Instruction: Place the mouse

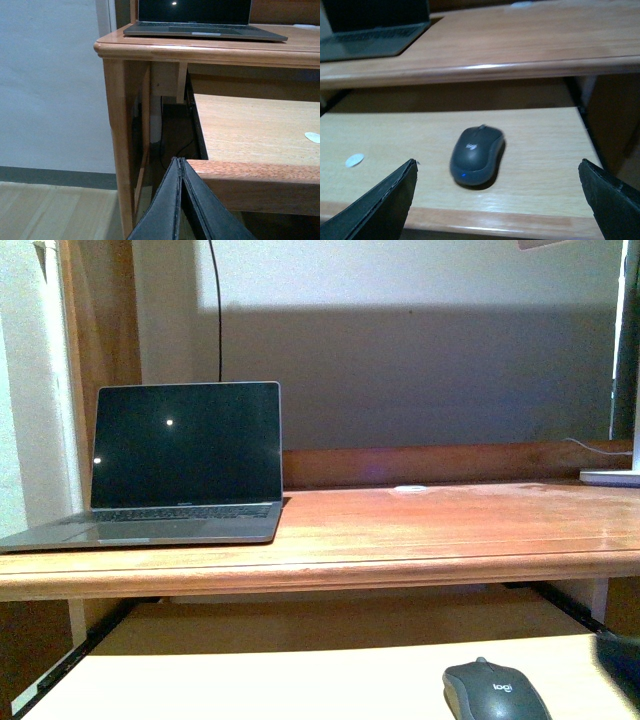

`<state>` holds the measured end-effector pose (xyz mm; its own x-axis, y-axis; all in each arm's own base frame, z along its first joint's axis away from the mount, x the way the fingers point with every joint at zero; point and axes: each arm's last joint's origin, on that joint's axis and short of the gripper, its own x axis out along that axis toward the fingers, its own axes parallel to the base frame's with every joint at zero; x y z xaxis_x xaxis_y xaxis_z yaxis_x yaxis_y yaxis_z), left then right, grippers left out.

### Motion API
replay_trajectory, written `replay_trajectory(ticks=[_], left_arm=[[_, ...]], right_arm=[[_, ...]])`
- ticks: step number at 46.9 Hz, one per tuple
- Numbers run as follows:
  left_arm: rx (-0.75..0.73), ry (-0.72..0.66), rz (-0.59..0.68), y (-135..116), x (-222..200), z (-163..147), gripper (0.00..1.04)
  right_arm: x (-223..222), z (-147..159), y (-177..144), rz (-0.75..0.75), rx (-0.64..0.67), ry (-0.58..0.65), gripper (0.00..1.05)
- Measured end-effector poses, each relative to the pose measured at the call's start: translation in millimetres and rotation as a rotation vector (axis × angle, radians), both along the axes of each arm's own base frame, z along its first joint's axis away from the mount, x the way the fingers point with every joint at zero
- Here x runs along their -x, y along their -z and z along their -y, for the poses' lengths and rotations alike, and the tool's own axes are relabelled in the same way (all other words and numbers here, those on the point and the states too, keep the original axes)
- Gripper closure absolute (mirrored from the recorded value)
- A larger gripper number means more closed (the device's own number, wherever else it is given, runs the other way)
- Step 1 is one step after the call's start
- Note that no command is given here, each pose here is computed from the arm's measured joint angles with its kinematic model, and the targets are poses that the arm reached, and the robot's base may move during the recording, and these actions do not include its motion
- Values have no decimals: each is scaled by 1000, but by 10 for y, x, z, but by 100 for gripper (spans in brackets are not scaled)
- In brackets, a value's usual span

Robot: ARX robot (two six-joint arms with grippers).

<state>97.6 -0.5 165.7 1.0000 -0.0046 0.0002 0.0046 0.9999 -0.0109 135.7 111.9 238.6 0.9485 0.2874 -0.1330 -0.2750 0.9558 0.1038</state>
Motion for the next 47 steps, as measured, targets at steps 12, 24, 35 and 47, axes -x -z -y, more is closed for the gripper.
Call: replay_trajectory(ticks=[12,24,35,47], left_arm=[[0,0,0,0,0,0,95],[0,0,0,0,0,0,52],[0,-1,1,-1,0,0,17],[-2,1,1,-1,1,0,8]], right_arm=[[-117,-441,87,-35,108,-45,7],[-246,-729,124,-27,149,-32,7],[-501,-936,270,-56,243,23,7],[-757,-924,437,-111,318,104,7]])
